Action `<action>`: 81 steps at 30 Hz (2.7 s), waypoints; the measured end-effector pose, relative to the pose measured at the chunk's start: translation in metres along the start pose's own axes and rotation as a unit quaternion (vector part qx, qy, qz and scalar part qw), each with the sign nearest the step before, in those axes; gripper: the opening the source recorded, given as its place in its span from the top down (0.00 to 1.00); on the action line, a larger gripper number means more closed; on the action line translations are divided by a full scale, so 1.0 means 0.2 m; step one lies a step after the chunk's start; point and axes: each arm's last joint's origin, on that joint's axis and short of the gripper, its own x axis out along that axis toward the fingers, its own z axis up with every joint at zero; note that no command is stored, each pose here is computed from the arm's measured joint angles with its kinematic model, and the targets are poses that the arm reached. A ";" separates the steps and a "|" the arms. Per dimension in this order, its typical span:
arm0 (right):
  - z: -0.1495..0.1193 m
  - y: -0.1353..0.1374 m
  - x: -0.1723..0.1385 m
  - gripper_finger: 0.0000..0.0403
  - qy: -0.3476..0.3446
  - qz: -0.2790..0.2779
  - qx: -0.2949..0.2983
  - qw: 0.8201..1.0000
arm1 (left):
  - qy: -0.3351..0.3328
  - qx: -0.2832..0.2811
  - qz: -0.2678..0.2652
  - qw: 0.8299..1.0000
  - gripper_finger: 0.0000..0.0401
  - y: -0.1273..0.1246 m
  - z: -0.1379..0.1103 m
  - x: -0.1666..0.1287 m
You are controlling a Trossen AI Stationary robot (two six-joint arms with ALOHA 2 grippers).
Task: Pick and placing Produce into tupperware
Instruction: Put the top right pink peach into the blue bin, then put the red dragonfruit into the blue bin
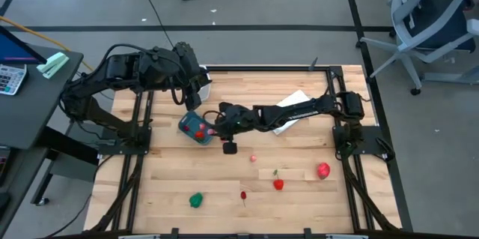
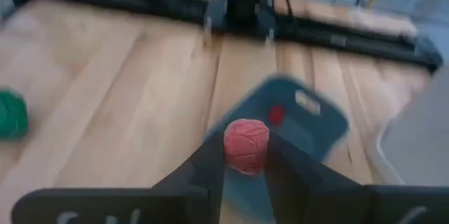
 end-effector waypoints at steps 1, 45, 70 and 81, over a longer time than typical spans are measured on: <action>0.00 0.00 0.02 0.77 -0.012 0.003 0.001 1.000 | 0.000 0.000 0.000 1.000 0.63 0.00 0.00 0.00; 0.04 0.08 0.08 0.56 0.304 0.006 -0.014 0.952 | 0.014 -0.046 -0.001 0.999 0.63 0.00 -0.01 0.00; -0.10 0.45 -1.09 0.53 0.463 -0.074 0.048 0.882 | 0.061 -0.028 0.001 0.998 0.66 -0.01 -0.07 0.02; -0.53 0.64 -1.26 0.40 0.427 -0.019 0.016 0.904 | 0.085 -0.019 0.003 0.996 0.65 -0.02 -0.09 0.04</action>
